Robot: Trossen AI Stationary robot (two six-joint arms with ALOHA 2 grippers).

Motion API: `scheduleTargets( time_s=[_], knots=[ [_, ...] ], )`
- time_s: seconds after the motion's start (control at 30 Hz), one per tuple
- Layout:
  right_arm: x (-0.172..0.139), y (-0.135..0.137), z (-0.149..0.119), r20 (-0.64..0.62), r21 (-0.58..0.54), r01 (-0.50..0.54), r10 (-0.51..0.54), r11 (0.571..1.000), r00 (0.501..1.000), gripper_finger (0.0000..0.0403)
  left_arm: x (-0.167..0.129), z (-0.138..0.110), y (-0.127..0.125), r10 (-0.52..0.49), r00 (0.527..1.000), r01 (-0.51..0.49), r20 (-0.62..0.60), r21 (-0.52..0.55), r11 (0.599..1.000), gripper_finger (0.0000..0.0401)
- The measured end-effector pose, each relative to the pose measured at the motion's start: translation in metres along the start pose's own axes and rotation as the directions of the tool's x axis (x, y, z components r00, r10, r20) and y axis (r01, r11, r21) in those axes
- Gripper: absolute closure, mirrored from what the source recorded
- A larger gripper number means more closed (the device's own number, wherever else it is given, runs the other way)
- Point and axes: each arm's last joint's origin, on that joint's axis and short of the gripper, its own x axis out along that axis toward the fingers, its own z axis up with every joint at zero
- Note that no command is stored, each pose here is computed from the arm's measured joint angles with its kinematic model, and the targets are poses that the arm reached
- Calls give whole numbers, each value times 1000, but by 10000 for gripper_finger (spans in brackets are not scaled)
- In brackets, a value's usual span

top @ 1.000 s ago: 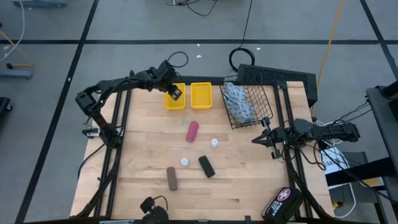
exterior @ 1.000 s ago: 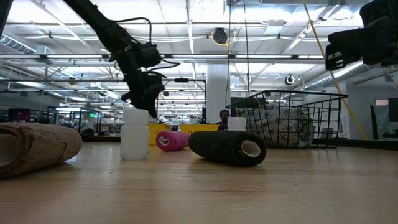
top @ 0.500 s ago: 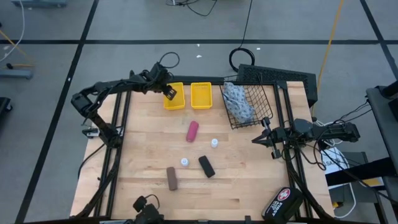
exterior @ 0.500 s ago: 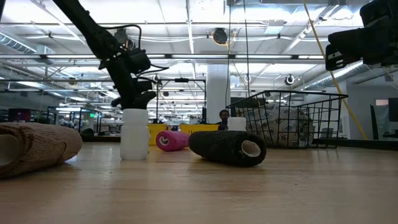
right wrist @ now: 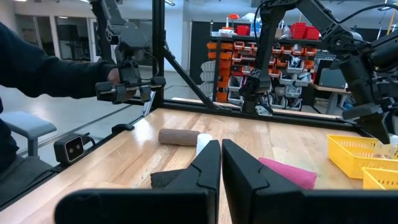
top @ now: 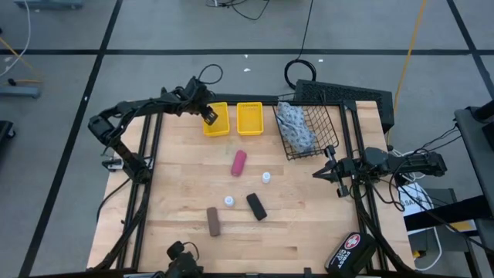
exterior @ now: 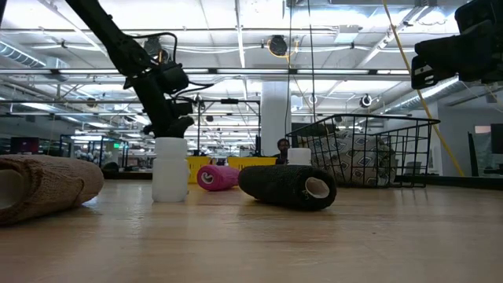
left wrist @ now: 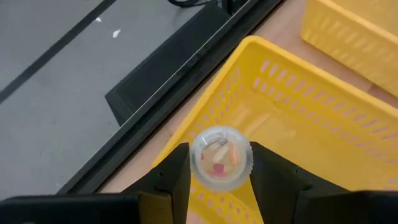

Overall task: Pick & Place Medicine items
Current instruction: Put the top left pill bottle into the left yellow basket

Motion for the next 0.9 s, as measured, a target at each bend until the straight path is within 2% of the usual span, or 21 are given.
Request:
scheduleTargets(
  time_s=[0.53, 0.67, 0.9],
  knots=[
    [0, 0, 0, 0, 0, 0, 0, 1000, 1000, 394, 0, 0, 3, -51, 999, 50, 6, 124, 991, 262],
    [0, 0, 0, 0, 0, 0, 0, 1000, 1000, 394, 0, -1, 7, -64, 998, 63, 9, 113, 992, 262],
    [0, 0, 0, 0, 0, 0, 0, 1000, 1000, 394, 0, -6, 7, -81, 996, 82, -44, 22, 996, 262]
  ],
)
